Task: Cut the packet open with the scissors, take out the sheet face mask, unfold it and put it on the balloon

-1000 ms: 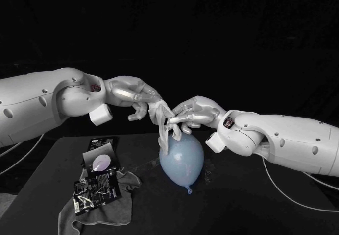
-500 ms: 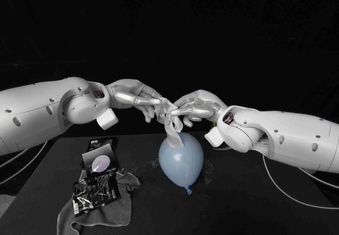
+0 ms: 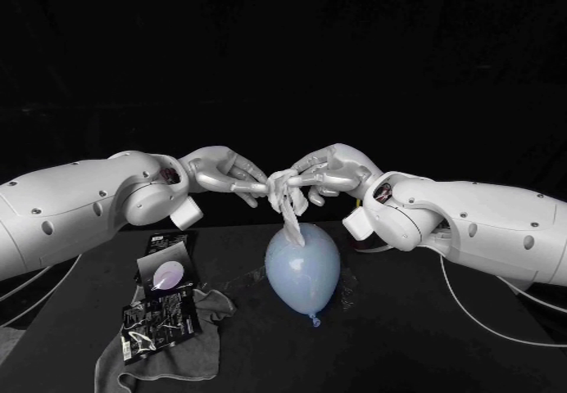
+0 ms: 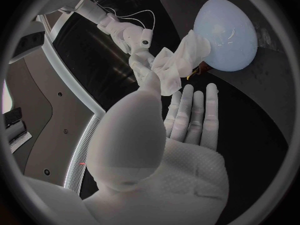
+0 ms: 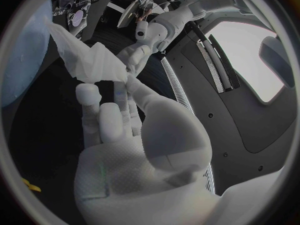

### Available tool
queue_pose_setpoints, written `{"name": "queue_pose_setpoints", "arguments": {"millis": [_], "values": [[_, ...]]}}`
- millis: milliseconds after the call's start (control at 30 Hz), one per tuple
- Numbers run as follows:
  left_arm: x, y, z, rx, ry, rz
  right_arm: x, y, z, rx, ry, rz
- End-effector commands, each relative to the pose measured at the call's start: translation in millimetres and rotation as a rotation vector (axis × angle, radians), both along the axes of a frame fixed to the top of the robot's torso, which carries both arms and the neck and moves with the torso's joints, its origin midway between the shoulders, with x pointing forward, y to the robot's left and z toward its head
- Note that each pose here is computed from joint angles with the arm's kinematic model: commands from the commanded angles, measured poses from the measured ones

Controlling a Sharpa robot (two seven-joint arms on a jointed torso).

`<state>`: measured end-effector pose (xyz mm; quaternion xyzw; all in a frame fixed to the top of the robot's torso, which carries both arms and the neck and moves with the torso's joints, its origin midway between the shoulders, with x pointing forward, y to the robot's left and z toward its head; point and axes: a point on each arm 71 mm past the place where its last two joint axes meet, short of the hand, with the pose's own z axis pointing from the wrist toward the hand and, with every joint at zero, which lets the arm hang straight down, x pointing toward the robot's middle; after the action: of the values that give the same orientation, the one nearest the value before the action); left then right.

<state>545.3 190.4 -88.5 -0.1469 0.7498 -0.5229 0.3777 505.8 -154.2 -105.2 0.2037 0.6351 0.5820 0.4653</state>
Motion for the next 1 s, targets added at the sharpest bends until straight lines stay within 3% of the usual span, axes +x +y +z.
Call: {"name": "queue_pose_setpoints", "arguments": {"millis": [33, 300, 533, 833, 1000], "values": [[1.9, -2.9, 3.5, -0.012, -0.088, 0.04, 0.5, 1, 1.3, -0.002, -0.005, -0.005], [0.7, -10.6, 2.4, -0.014, -0.122, 0.059, 1.5, 2, 1.2, -0.009, -0.002, -0.007], [-1.1, -17.3, -3.3, 0.007, -0.082, 0.046, 1.8, 3, 1.3, -0.012, -0.004, -0.01], [-3.6, -14.5, -20.6, 0.068, 0.029, 0.066, 1.7, 1, 1.9, -0.013, -0.013, -0.021], [-7.1, -8.7, -31.4, 0.081, 0.053, 0.113, 2.4, 0, 2.6, -0.018, -0.028, -0.043]]}}
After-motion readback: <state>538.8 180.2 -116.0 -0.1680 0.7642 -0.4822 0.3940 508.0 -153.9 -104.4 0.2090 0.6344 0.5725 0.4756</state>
